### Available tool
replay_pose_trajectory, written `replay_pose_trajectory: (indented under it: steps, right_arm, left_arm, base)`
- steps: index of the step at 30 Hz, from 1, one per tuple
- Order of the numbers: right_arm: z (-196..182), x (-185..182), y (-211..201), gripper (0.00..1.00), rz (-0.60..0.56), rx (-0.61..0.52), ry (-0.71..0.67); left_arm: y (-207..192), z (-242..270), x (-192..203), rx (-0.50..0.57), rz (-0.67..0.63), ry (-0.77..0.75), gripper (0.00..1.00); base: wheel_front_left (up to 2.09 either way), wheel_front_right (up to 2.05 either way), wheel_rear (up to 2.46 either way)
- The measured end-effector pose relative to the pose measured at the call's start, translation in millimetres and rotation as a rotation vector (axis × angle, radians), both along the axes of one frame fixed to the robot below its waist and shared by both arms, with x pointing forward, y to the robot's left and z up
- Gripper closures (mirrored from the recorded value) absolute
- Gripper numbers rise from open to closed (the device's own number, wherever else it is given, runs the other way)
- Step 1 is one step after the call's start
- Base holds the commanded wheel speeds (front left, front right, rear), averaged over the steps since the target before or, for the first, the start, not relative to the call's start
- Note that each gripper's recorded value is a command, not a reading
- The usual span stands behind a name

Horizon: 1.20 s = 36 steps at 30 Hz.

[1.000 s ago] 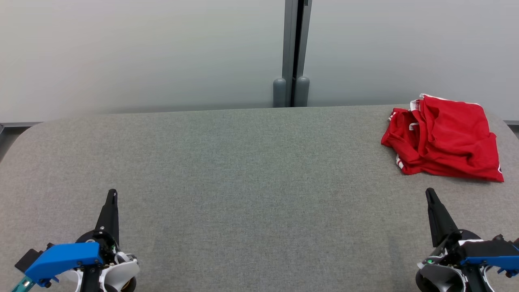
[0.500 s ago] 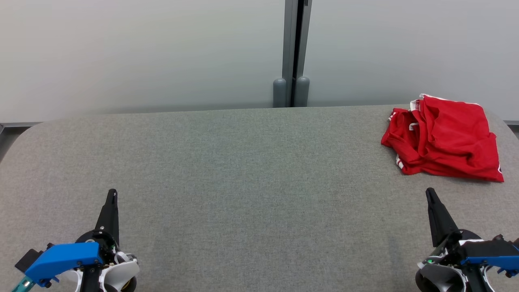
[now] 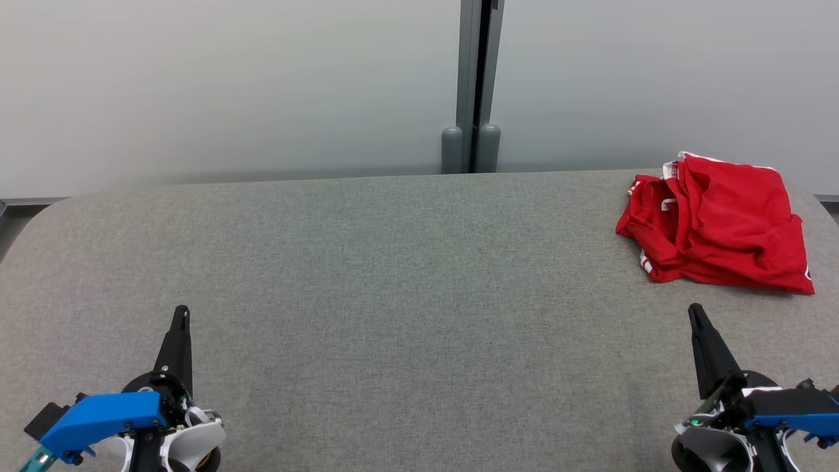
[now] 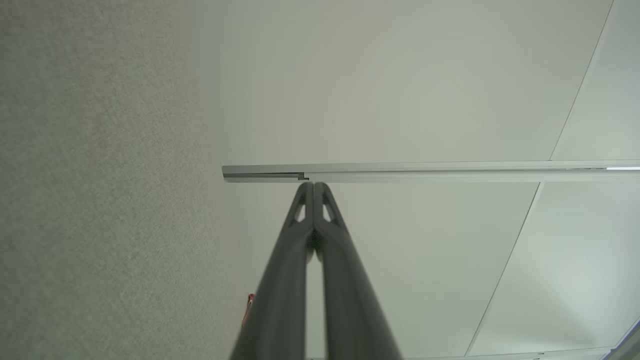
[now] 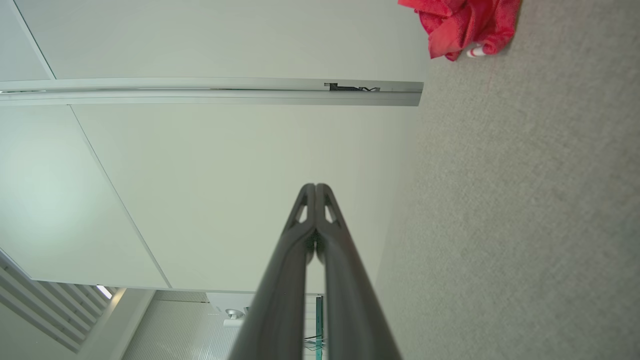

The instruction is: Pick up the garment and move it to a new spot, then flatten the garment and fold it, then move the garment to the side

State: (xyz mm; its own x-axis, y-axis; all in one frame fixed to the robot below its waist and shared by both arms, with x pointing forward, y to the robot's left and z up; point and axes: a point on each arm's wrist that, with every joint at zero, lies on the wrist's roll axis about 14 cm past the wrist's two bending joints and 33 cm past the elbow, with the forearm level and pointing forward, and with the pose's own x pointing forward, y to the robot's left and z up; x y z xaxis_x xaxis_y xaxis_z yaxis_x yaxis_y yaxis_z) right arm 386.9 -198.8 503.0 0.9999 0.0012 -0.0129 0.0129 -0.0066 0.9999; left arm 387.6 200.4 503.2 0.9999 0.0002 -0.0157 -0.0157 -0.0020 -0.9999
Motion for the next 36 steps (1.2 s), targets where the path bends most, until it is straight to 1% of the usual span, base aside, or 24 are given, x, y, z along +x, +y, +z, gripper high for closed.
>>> replay_pose_trajectory:
  steps: [36]
  right_arm:
    - [0.0, 0.0, 0.0, 1.00, 0.000, 0.000, 0.000]
  left_arm:
    - [0.1, 0.0, 0.0, 0.000, 0.000, 0.000, 1.00]
  base:
    - [0.00, 0.00, 0.00]
